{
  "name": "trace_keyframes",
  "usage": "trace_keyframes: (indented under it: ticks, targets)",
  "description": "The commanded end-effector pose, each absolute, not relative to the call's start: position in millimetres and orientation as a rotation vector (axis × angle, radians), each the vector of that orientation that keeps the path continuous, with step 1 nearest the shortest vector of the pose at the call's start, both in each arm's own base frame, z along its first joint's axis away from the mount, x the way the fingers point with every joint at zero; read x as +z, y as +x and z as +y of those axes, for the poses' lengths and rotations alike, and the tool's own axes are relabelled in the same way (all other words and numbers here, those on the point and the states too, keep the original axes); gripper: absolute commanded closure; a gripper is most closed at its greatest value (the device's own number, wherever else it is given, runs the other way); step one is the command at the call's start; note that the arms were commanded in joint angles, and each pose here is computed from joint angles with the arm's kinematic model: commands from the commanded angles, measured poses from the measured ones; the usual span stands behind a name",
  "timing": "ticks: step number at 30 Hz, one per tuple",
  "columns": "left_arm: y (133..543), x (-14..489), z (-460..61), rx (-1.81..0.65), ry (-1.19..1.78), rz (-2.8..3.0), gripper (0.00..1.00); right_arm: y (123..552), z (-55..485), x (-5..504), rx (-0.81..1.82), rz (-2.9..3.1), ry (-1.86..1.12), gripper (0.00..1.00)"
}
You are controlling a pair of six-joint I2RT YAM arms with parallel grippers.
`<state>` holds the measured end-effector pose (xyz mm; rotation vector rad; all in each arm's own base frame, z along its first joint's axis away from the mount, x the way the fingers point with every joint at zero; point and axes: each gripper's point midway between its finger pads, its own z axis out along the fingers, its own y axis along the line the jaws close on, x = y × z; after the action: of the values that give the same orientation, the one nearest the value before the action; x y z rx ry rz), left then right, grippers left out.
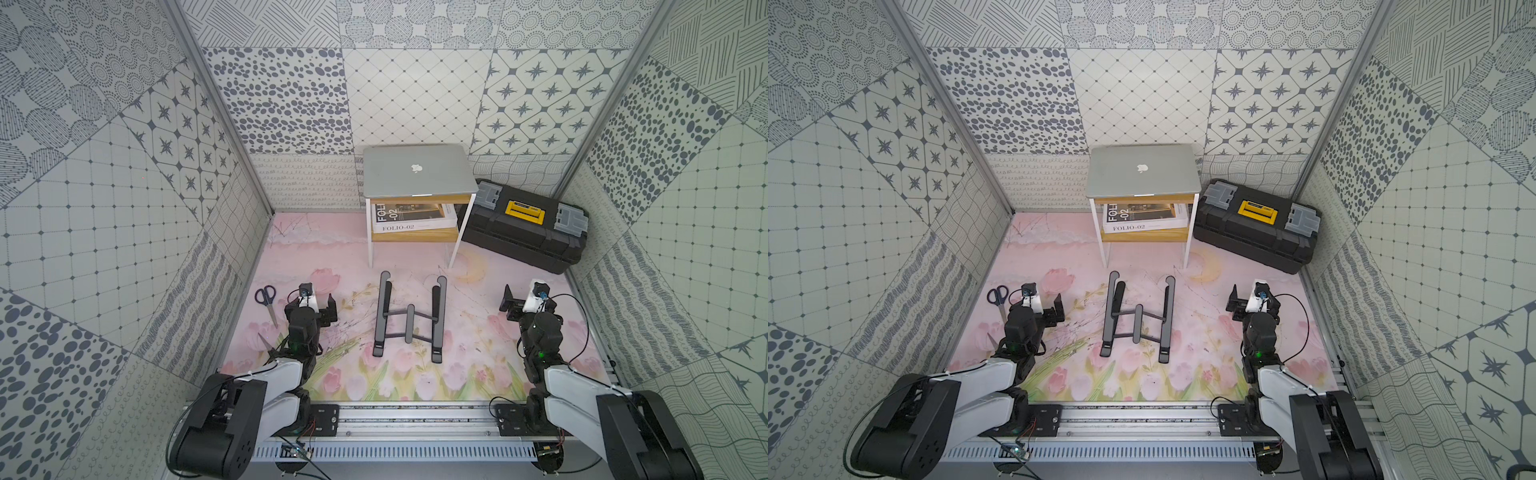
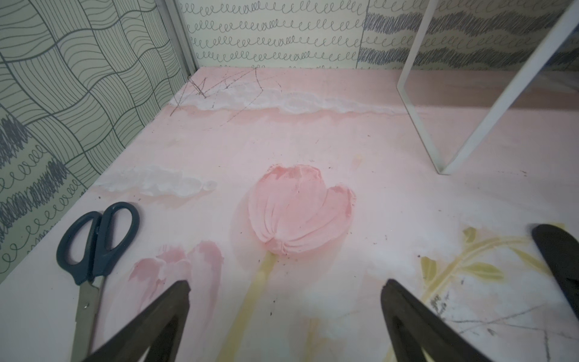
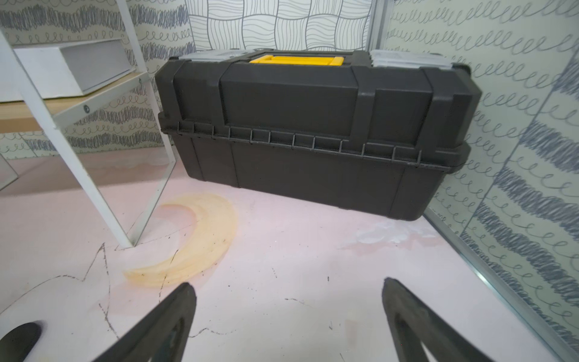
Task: Close the laptop lid and set it aside
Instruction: Reset both arms
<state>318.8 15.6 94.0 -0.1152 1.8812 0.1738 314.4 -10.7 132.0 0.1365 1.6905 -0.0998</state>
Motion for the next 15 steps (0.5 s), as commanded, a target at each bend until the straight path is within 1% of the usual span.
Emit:
trace_keyframes:
  ticks: [1,10,13,15]
  targets:
    - [333.9,133.3,10.5,0.130,-0.070,1.709,0.01,328.1,0.4,173.0,-0.037,1.523,0.090,0.03]
    - [338.2,124.2,-5.8,0.040,-0.010,1.759,0.01,341.9,15.4,146.3,0.004,1.568,-0.005,0.03]
    - [336.8,129.3,-24.3,-0.090,0.037,1.706,0.01,342.5,15.7,143.9,0.003,1.575,-0.008,0.03]
    - [342.5,124.3,-34.9,-0.131,0.095,1.716,0.01,343.2,14.4,145.2,-0.001,1.572,0.000,0.03]
